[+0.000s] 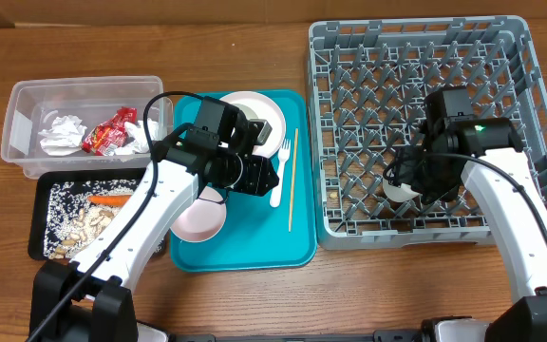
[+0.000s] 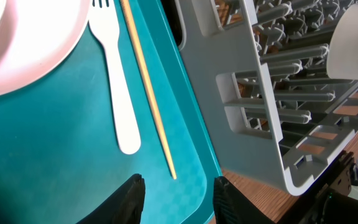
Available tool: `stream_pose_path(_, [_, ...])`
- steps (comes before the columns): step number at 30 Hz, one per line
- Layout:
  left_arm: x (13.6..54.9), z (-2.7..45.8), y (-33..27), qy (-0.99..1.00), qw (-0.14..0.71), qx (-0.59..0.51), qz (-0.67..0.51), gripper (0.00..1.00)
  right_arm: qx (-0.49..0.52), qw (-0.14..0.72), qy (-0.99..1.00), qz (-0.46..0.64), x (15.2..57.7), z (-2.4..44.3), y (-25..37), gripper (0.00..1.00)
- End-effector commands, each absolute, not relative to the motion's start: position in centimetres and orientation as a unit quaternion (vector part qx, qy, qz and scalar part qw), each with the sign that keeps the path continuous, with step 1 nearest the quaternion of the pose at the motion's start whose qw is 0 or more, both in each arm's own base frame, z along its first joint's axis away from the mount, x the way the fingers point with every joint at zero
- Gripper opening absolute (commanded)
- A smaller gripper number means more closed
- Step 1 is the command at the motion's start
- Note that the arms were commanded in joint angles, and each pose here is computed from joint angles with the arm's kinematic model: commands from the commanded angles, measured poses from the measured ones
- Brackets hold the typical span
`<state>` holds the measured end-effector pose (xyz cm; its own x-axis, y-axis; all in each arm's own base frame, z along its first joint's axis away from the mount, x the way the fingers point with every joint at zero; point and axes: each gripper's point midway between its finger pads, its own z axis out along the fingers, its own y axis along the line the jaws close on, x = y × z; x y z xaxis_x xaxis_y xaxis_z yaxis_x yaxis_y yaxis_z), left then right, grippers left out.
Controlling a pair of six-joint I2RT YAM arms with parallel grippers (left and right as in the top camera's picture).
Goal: Sort waste into correct bins and load items into the dishwasher
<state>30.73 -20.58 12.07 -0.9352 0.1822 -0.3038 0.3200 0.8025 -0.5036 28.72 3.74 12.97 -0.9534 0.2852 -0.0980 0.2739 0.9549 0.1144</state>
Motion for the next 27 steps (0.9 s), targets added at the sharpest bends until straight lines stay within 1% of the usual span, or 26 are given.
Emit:
stream_pose_path(1, [30.4, 11.37, -20.58, 0.945, 0.112, 0.131, -0.279, 0.39, 0.142, 0.05, 0.988, 0.044, 28.34, 12.26, 3.69, 0.04])
stream_pose_path(11, [30.41, 11.37, -20.58, 0.945, 0.112, 0.131, -0.279, 0.4, 0.144, 0.053, 0.987, 0.045, 28.55, 11.76, 3.72, 0.04])
stream_pose_path(13, [30.42, 11.36, -20.56, 0.945, 0.112, 0.131, -0.278, 0.41, 0.144, 0.053, 0.987, 0.045, 28.54, 11.75, 3.73, 0.13])
stream_pose_path(14, [30.45, 11.33, -20.51, 0.945, 0.113, 0.131, -0.277, 0.41, 0.144, 0.053, 0.987, 0.045, 28.53, 11.75, 3.72, 0.2])
stream_pose_path(15, [30.51, 11.28, -20.42, 0.946, 0.114, 0.13, -0.274, 0.42, 0.144, 0.053, 0.987, 0.045, 28.53, 11.75, 3.72, 0.24])
stream_pose_path(17, [30.55, 11.22, -20.32, 0.947, 0.115, 0.129, -0.27, 0.42, 0.144, 0.053, 0.987, 0.045, 28.54, 11.75, 3.72, 0.36])
stream_pose_path(19, [30.55, 11.23, -20.33, 0.947, 0.115, 0.129, -0.271, 0.42, 0.144, 0.053, 0.987, 0.045, 28.54, 11.75, 3.73, 0.43])
stream_pose_path(21, [30.56, 11.23, -20.33, 0.947, 0.115, 0.129, -0.271, 0.43, 0.144, 0.053, 0.987, 0.045, 28.54, 11.75, 3.73, 0.53])
stream_pose_path(23, [30.56, 11.23, -20.33, 0.947, 0.115, 0.129, -0.271, 0.43, 0.144, 0.053, 0.987, 0.045, 28.54, 11.75, 3.73, 0.6])
stream_pose_path(24, [30.56, 11.23, -20.33, 0.947, 0.115, 0.129, -0.271, 0.43, 0.144, 0.053, 0.987, 0.045, 28.54, 11.75, 3.73, 0.61])
stream_pose_path(25, [30.56, 11.23, -20.33, 0.947, 0.115, 0.129, -0.271, 0.43, 0.144, 0.053, 0.987, 0.045, 28.53, 11.75, 3.73, 0.66])
stream_pose_path(27, [30.55, 11.23, -20.33, 0.947, 0.115, 0.129, -0.271, 0.43, 0.144, 0.053, 0.987, 0.047, 28.52, 11.76, 3.78, 0.72])
